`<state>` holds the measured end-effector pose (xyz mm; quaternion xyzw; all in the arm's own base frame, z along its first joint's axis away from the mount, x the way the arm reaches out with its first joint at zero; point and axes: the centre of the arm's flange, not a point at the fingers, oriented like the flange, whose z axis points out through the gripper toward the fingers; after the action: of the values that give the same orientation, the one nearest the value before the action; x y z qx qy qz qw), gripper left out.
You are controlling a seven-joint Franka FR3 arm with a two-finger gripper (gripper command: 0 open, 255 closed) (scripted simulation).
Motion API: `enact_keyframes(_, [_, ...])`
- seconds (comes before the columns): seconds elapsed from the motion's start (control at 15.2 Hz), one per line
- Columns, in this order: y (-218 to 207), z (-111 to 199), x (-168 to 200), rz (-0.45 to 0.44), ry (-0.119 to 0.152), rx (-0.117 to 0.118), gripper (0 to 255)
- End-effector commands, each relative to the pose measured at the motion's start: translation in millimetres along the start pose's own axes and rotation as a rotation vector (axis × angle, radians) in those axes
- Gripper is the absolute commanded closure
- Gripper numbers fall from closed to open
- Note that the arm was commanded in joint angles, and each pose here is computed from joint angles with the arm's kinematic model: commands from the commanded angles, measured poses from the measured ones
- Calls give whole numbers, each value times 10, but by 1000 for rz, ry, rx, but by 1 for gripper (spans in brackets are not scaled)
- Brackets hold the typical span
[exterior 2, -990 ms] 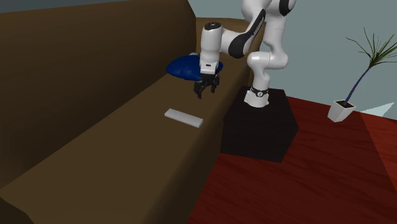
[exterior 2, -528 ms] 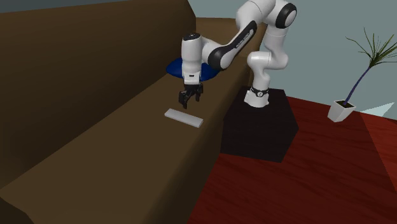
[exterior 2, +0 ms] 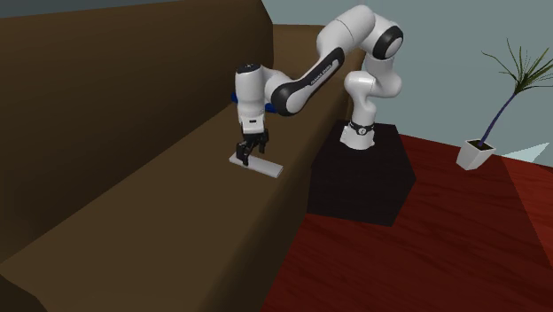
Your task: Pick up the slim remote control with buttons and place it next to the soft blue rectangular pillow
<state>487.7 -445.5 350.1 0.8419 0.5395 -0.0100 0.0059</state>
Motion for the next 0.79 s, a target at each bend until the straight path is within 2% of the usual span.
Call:
enact_keyframes(0.0, [-2, 105, 11, -2, 0, 0, 0])
enact_keyframes(0.2, [-2, 241, 11, -2, 0, 0, 0])
enact_keyframes(0.66, [-1, 241, 11, -2, 0, 0, 0])
enact_keyframes(0.73, [-1, 241, 11, -2, 0, 0, 255])
